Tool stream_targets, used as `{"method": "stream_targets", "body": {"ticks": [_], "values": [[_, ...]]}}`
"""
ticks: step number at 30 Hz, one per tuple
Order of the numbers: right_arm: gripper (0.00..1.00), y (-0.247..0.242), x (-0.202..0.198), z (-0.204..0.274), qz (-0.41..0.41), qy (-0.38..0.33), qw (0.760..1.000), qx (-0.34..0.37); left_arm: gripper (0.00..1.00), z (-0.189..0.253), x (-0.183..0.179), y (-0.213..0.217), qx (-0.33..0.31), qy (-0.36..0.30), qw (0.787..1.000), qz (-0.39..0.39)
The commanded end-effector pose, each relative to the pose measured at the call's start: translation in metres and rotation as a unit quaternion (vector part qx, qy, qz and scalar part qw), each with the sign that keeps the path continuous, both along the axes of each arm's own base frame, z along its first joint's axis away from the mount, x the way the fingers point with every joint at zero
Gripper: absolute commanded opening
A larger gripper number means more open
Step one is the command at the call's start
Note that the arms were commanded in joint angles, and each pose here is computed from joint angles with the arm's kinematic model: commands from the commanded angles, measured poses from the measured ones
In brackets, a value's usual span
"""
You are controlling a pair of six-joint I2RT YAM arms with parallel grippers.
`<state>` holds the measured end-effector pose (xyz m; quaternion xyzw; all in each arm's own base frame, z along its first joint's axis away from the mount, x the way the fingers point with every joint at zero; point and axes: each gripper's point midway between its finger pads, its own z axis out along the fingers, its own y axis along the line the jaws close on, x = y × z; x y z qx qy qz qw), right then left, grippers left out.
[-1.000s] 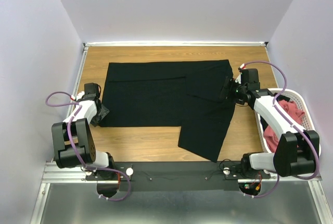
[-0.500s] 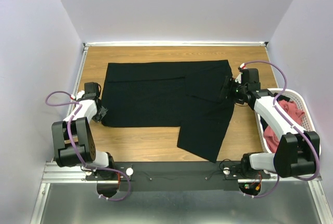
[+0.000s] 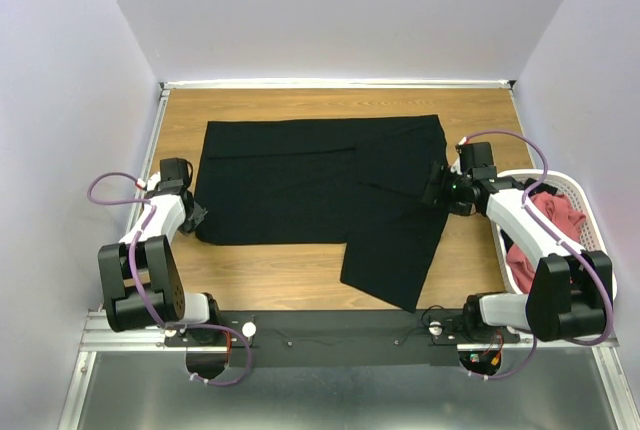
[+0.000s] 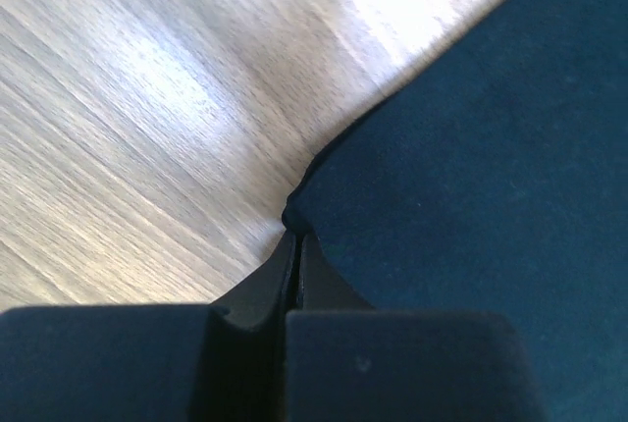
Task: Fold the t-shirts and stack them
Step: Fold the tshirt
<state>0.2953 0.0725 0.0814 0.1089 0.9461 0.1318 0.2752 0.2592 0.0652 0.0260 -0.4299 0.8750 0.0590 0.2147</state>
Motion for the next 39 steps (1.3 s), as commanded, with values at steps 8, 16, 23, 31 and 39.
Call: {"method": "stream_targets", "body": {"ticks": [8, 16, 23, 31, 39], "values": [[0.8, -0.018, -0.056, -0.03, -0.039, 0.131, 0.989, -0.049, 0.0, 0.023, 0.012, -0.008, -0.004, -0.05, 0.997, -0.067], [0.76, -0.023, -0.053, -0.043, -0.074, 0.139, 0.986, -0.058, 0.0, 0.025, 0.018, -0.014, -0.015, -0.068, 0.993, -0.094], [0.71, -0.034, -0.054, -0.059, -0.116, 0.133, 0.981, -0.074, 0.0, 0.031, 0.021, -0.015, -0.013, -0.082, 0.992, -0.097], [0.66, -0.036, -0.051, -0.066, -0.144, 0.119, 0.98, -0.068, 0.0, 0.031, 0.021, -0.015, -0.014, -0.084, 0.991, -0.099], [0.63, -0.031, -0.04, -0.056, -0.143, 0.101, 0.983, -0.055, 0.0, 0.032, 0.021, -0.015, -0.012, -0.085, 0.992, -0.097]]}}
